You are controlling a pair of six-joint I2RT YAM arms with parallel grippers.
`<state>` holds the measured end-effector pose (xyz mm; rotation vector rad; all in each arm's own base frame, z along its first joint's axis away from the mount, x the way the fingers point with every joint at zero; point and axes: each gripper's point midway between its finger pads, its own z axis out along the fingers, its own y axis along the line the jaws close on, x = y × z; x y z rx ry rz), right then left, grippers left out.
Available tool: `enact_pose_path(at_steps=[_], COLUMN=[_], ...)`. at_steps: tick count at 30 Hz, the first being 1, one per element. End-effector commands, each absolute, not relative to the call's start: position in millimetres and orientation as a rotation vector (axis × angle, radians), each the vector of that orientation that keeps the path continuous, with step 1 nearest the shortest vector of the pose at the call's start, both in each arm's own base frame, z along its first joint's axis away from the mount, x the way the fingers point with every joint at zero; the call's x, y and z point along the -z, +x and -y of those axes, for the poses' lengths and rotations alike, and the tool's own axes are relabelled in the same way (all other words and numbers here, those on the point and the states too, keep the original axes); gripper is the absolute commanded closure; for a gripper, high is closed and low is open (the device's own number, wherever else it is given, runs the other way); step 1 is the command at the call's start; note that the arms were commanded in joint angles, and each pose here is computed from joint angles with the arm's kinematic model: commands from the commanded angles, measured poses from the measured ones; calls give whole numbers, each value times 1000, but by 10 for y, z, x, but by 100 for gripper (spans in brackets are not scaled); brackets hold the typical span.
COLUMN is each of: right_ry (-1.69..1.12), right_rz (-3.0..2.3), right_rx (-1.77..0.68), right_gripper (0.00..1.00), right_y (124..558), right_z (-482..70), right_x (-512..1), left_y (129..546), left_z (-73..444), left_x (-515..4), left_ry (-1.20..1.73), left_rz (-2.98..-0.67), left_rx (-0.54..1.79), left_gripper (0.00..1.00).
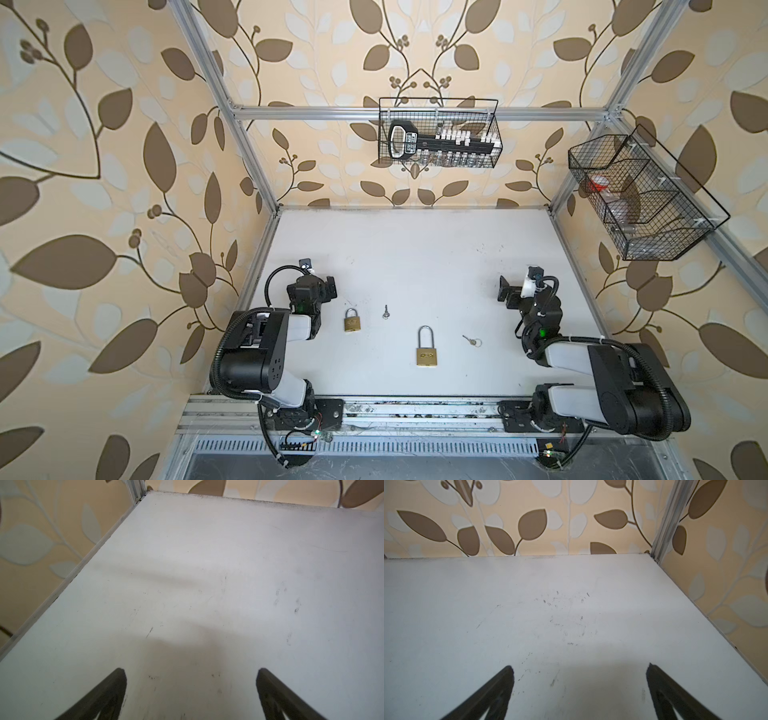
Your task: Unlock with the key
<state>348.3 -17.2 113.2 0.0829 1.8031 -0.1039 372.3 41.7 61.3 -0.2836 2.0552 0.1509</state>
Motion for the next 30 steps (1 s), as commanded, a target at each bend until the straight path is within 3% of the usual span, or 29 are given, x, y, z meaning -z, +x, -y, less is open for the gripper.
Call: enact_pose_path(at_steps=[1,30], right_ry=[69,47], right_rz=[-1792,-1789], right_rx=[99,126], right_gripper=[0,0], right_y=[3542,3534], right_z=[161,111], right_x=[-1183,-1187], left_y=[3805,3784], left_z=[-416,-377], left_x=[-777,-801], left_ry=[-285,-258], left_rz=[-2000,-1985], left_rx=[-142,-149], left_gripper=[1,1])
